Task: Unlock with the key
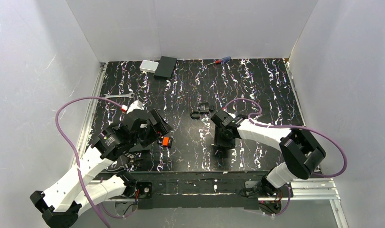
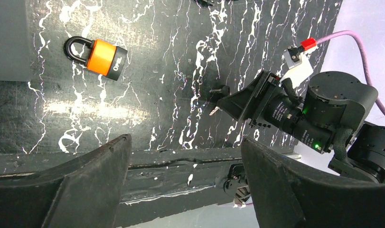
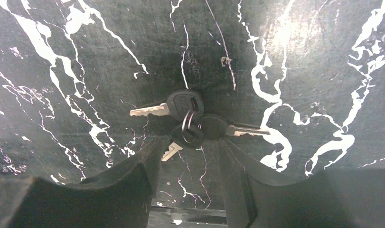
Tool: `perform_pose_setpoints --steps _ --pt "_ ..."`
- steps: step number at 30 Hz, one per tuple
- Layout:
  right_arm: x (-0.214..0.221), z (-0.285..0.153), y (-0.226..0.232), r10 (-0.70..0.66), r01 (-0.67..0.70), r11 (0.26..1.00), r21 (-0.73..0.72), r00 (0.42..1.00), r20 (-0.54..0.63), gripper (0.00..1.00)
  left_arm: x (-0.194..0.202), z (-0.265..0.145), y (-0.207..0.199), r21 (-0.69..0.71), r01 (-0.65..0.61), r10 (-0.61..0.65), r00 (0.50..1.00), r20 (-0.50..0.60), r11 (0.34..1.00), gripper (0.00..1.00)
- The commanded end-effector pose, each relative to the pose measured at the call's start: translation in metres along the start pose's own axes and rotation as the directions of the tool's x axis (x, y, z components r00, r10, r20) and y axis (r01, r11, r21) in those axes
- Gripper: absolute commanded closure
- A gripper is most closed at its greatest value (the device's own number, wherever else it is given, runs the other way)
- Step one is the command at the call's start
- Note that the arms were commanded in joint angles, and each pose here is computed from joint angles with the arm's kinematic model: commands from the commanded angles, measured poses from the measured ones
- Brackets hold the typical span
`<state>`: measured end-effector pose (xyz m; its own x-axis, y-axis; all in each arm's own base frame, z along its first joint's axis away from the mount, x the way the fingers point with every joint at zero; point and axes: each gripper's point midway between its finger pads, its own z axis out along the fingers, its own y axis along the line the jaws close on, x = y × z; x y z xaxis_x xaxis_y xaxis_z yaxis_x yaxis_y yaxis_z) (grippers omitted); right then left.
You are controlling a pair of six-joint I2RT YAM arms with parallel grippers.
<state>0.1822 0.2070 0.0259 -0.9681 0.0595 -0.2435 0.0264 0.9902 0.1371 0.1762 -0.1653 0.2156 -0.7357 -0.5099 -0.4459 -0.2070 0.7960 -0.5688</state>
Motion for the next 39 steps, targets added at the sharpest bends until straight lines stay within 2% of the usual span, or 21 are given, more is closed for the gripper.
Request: perform_pose_setpoints --steps 1,6,9,13,15,21,39 --pt "-0.009 0.001 0.011 -0.009 0.010 1.000 -0.020 1.000 0.013 0.45 -0.001 0.000 0.004 -0.009 0.009 -0.009 1.000 0.007 1.000 0.17" --pt "-0.011 0.005 0.001 -0.019 0.019 0.999 0.051 1.000 0.012 0.46 -0.001 -0.002 0.003 -0.006 0.008 -0.008 1.000 0.005 1.000 0.18" --pt "-0.008 0.012 -0.003 -0.031 0.032 0.996 0.081 0.999 -0.009 0.51 0.000 -0.001 0.005 -0.010 0.009 -0.009 1.000 0.006 1.000 0.18" --pt "-0.002 0.021 -0.010 -0.051 0.054 0.992 0.114 0.998 -0.035 0.69 0.000 0.000 0.005 -0.014 0.008 -0.008 1.000 0.003 1.000 0.18" --pt "-0.001 0.022 -0.012 -0.059 0.064 0.991 0.121 0.997 -0.042 0.74 0.000 0.000 0.005 -0.014 0.008 -0.008 1.000 0.003 1.000 0.18" --pt "-0.006 0.016 -0.009 -0.078 0.082 0.989 0.121 0.996 -0.039 0.99 0.000 0.004 0.008 -0.029 -0.004 0.004 1.000 0.007 1.000 0.18" --pt "-0.031 -0.030 0.017 -0.098 0.098 0.995 0.007 0.994 0.045 0.99 0.003 0.011 0.007 -0.032 0.001 -0.001 1.000 -0.002 0.999 0.18"
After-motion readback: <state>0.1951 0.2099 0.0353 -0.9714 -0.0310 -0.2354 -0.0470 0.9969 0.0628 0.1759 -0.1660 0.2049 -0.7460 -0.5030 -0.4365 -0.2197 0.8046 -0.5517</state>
